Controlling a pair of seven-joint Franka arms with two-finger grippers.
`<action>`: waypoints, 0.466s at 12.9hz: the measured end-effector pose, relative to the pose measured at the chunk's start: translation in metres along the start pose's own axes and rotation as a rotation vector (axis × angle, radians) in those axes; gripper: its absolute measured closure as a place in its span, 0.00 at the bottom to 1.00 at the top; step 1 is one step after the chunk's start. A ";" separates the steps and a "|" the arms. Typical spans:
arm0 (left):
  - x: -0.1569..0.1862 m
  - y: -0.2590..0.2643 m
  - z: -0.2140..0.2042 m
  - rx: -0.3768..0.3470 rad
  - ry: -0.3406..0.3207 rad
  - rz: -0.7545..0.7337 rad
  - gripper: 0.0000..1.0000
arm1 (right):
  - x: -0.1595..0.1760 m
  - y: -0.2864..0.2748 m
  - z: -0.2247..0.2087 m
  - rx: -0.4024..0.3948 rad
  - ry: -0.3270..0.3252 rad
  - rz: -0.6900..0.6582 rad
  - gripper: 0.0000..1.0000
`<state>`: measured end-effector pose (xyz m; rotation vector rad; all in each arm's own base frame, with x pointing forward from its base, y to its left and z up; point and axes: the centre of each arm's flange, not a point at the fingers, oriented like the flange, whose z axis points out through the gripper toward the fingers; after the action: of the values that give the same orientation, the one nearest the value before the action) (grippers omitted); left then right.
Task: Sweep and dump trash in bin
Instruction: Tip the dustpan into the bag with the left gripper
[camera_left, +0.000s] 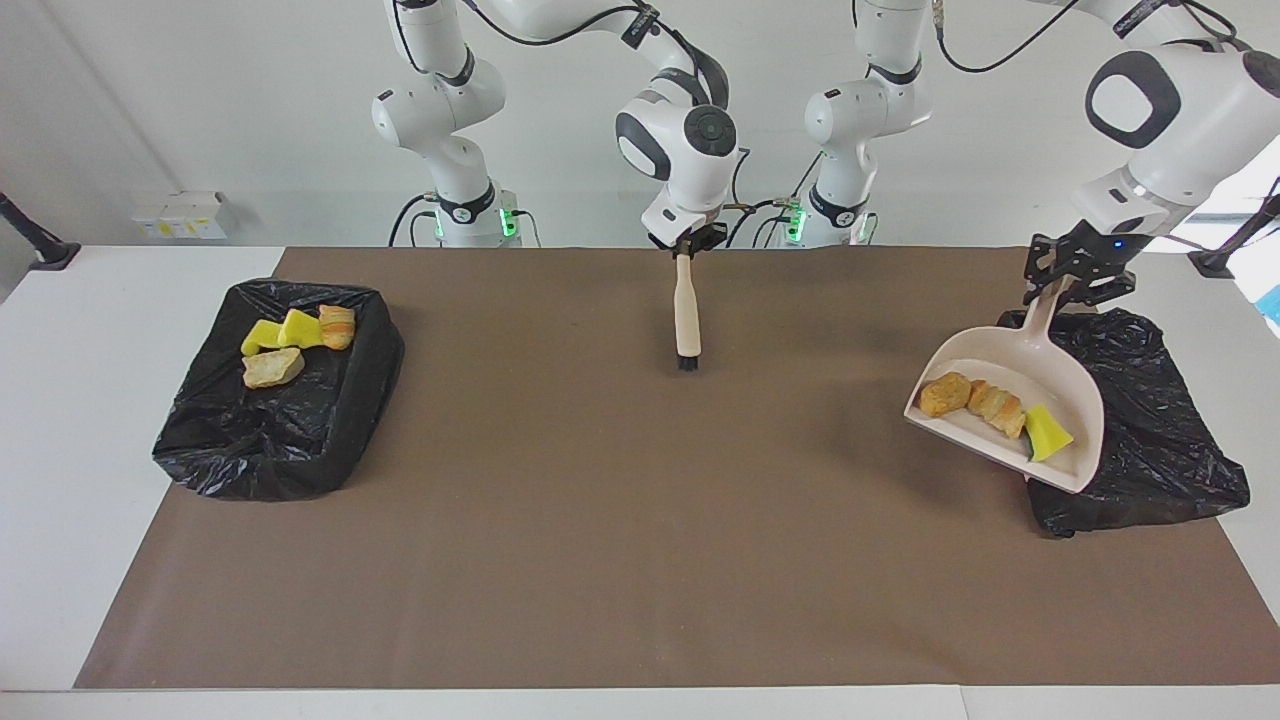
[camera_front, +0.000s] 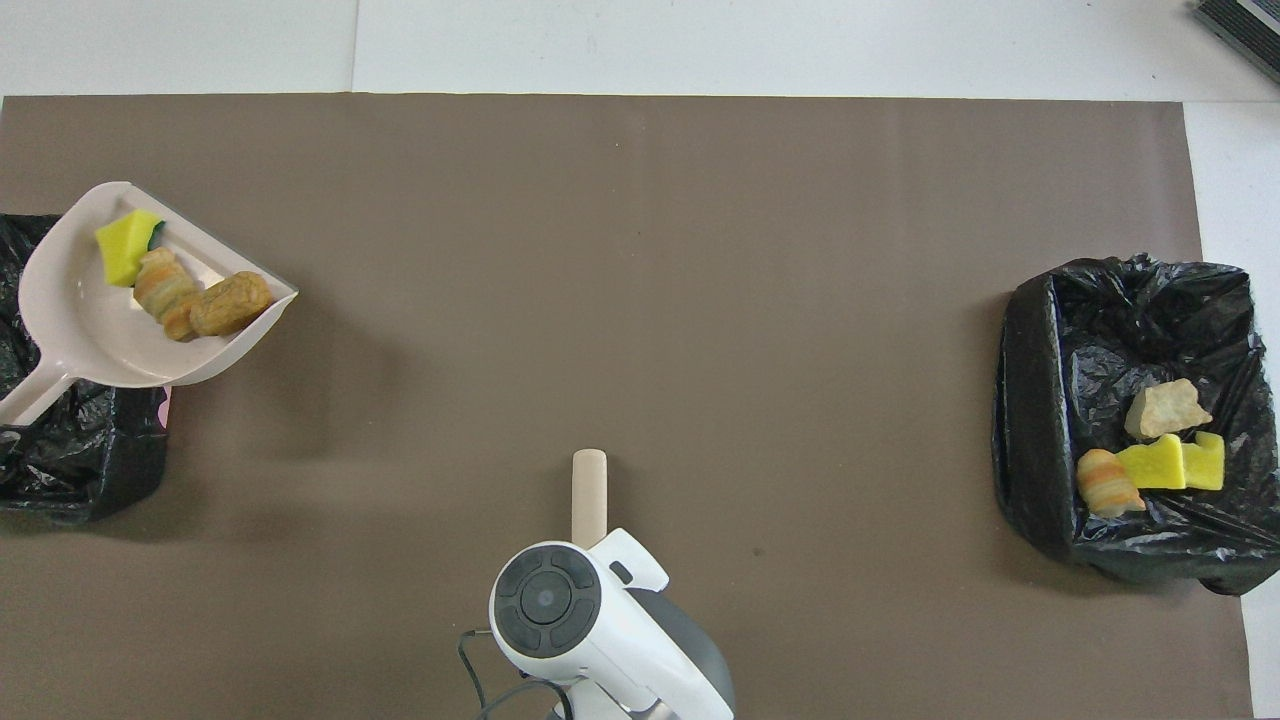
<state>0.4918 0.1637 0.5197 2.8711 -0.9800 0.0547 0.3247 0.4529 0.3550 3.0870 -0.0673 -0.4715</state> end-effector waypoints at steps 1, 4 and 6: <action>-0.017 -0.012 -0.003 0.006 0.001 0.029 0.67 | 0.000 0.000 0.007 -0.003 0.005 0.000 0.74; -0.042 -0.040 -0.010 0.099 -0.058 0.123 0.67 | 0.001 0.006 0.015 -0.027 0.010 -0.003 0.74; -0.054 -0.071 -0.016 0.178 -0.091 0.202 0.67 | 0.002 0.008 0.015 -0.038 0.006 0.000 0.57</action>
<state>0.4924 0.2547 0.5257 2.9428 -1.3454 0.0286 0.3221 0.4445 0.3400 3.0513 -0.0573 -0.4586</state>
